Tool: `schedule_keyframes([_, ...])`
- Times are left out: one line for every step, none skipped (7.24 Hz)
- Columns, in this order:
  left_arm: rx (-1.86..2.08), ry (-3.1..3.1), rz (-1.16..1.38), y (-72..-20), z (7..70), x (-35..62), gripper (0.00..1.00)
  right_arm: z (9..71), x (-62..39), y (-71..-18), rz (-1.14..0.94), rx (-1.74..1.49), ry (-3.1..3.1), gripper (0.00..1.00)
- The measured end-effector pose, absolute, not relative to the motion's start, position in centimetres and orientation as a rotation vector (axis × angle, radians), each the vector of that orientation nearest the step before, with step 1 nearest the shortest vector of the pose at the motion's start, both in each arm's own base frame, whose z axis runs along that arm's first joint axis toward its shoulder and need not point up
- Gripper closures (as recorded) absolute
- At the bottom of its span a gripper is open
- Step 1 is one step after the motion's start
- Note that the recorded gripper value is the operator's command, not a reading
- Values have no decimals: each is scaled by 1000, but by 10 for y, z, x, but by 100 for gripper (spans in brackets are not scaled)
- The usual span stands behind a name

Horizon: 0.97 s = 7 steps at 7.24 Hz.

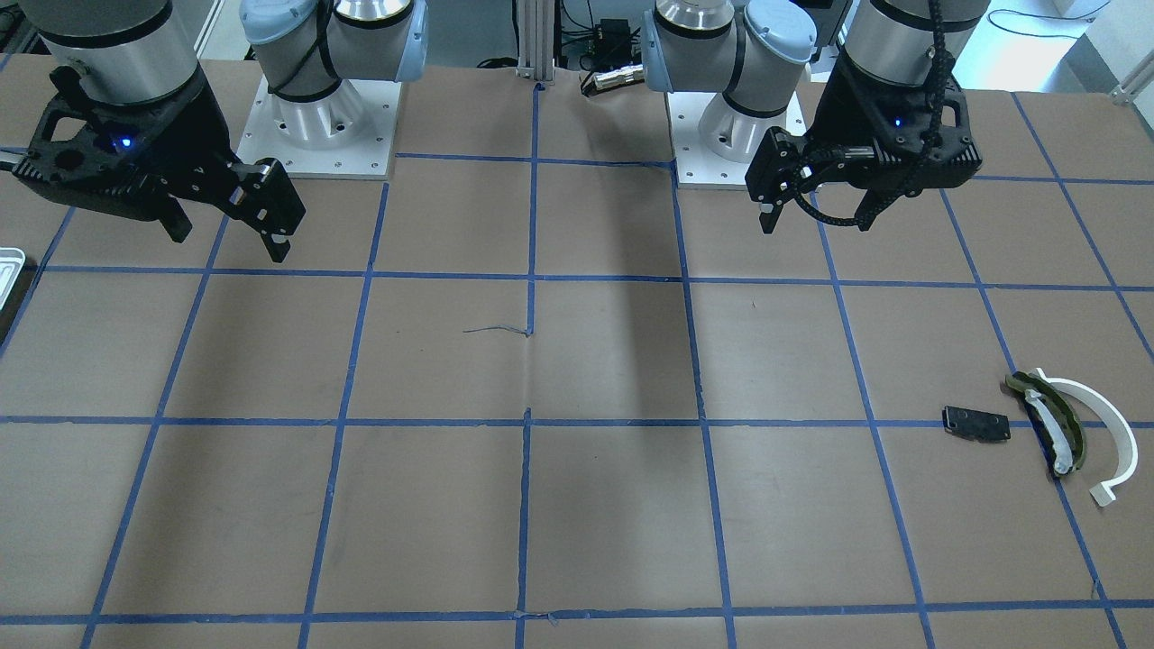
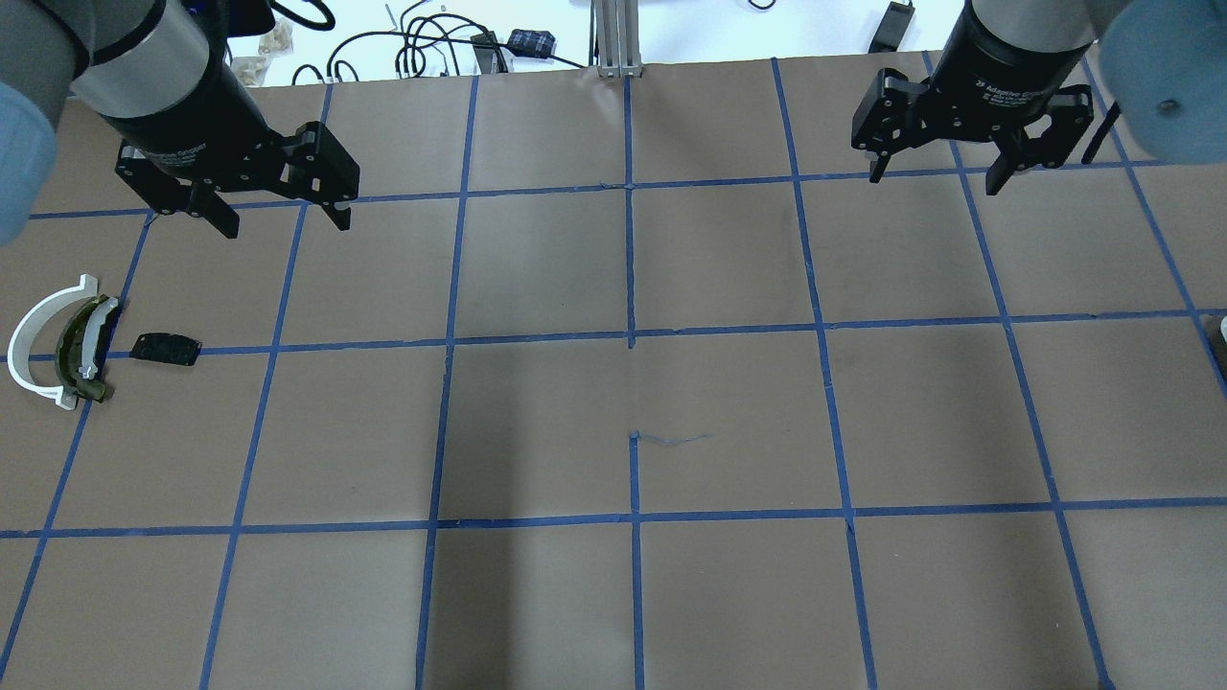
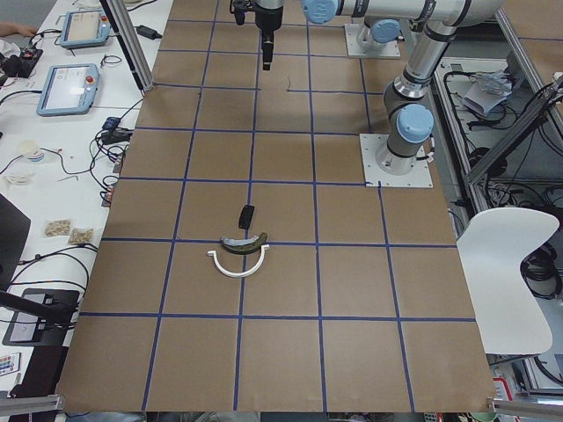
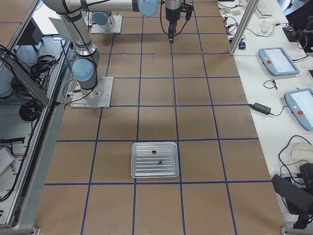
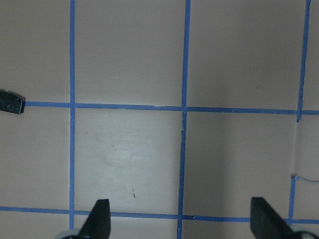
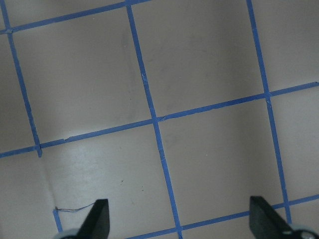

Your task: Place bearing gear from tray to pile

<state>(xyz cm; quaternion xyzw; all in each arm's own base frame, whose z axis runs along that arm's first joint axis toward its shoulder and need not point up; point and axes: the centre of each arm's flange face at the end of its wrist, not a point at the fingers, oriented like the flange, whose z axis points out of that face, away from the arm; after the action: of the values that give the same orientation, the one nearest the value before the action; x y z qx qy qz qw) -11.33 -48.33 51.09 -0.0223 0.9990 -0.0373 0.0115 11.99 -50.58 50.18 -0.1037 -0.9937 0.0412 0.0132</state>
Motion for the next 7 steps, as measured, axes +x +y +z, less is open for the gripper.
schedule_keyframes([-70, 3116, -116, -483, 511, -113, 0, 502, 120, -506, 129, -322, -3095, 0])
schedule_keyframes([-70, 3117, -115, -483, 511, -113, 0, 502, 120, -506, 130, -321, -3094, 0])
schedule_keyframes([-70, 3117, -115, -483, 510, -113, 0, 502, 120, -505, 126, -321, -3094, 0])
schedule_keyframes([-70, 3116, -115, -483, 510, -113, 0, 501, 120, -505, 115, -321, -3093, 0])
schedule_keyframes([-70, 3116, -115, -483, 510, -113, 0, 499, 120, -505, 101, -321, -3092, 0])
schedule_keyframes([-70, 3116, -116, -483, 511, -113, 0, 499, 120, -505, 94, -321, -3091, 0])
schedule_keyframes([-70, 3117, -117, -483, 511, -113, 0, 498, 120, -505, 87, -321, -3090, 0])
